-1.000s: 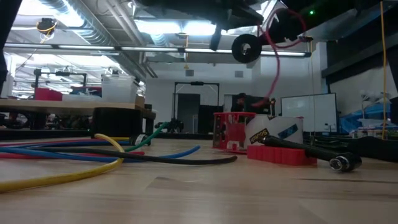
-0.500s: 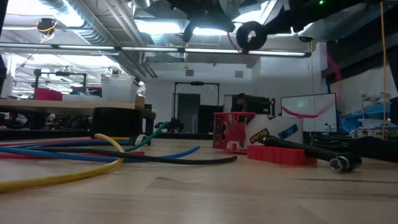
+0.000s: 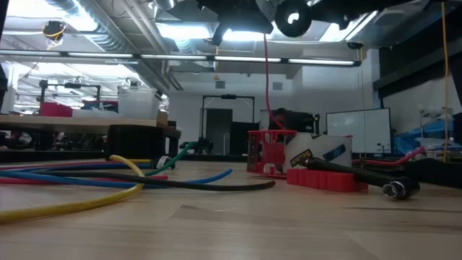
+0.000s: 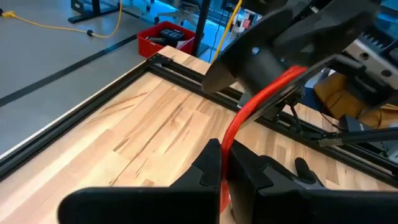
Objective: Coil cords
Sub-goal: Coil the red wire onto the spool
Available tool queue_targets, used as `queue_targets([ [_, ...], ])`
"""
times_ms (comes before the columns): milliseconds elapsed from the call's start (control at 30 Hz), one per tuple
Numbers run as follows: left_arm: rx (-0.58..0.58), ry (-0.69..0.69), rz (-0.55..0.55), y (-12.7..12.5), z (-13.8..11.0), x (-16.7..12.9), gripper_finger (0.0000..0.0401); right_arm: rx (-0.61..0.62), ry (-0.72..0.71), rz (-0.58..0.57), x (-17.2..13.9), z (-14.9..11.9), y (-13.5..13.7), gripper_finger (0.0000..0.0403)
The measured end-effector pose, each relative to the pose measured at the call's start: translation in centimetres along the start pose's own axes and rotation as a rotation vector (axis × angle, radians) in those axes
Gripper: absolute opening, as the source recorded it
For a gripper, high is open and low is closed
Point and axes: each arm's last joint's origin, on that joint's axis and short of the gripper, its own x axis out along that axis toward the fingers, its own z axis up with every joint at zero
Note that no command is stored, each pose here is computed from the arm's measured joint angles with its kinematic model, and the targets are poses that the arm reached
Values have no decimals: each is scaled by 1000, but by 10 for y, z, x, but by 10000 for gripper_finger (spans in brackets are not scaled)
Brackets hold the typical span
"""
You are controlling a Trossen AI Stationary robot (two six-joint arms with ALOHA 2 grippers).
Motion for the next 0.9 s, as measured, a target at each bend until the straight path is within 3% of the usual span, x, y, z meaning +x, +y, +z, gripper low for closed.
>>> queue_targets([
  [367,80,-55,-26,-10,2,0,23,41,-176,-25,-1,17,-3,3],
  [900,245,115,10,-2,-23,3,40,43,-224,-70,-6,23,-6,3],
])
